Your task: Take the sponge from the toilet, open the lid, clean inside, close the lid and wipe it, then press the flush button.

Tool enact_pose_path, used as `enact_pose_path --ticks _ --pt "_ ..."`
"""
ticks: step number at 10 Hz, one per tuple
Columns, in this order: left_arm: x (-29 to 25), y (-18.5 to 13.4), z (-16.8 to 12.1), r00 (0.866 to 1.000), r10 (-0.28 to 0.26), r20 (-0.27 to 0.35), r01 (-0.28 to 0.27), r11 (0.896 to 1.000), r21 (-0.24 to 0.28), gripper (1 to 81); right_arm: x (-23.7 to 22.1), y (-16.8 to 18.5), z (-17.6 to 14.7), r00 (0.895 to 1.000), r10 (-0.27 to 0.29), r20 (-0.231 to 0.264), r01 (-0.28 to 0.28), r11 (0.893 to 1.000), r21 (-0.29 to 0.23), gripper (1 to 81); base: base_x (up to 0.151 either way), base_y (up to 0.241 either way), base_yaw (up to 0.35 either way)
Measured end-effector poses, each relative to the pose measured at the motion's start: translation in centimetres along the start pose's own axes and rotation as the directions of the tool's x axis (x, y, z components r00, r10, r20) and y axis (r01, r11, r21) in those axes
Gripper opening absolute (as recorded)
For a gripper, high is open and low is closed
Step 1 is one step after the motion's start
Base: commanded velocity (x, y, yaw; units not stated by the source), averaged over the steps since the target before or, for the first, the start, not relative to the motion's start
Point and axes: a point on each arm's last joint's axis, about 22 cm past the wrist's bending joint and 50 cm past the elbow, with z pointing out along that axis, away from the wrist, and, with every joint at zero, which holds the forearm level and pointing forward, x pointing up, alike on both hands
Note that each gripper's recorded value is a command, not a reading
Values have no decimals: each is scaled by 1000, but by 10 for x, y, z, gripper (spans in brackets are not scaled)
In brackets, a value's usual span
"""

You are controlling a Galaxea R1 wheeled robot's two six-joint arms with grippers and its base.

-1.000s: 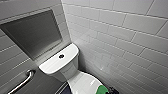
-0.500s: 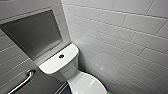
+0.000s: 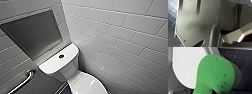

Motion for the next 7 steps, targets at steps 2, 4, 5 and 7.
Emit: enact_pose_path --ticks 2,4,5,7 --pt "14 0 1 1000 7 -14 -7 1000 -1 811 -37 42 -4 999 34 30 -32 997 -71 10 0 0 0" --pt "37 -4 -1 999 14 -38 -14 1000 3 811 -79 82 -13 996 67 54 -60 989 -135 10 0 0 0" --pt "44 -11 -3 999 18 -46 -17 1000 12 811 -101 98 -18 995 75 64 -64 985 -160 10 0 0 0" --pt "45 -32 -10 999 19 -43 -17 999 36 811 -152 125 -26 993 71 98 -50 978 -201 10 0 0 0"
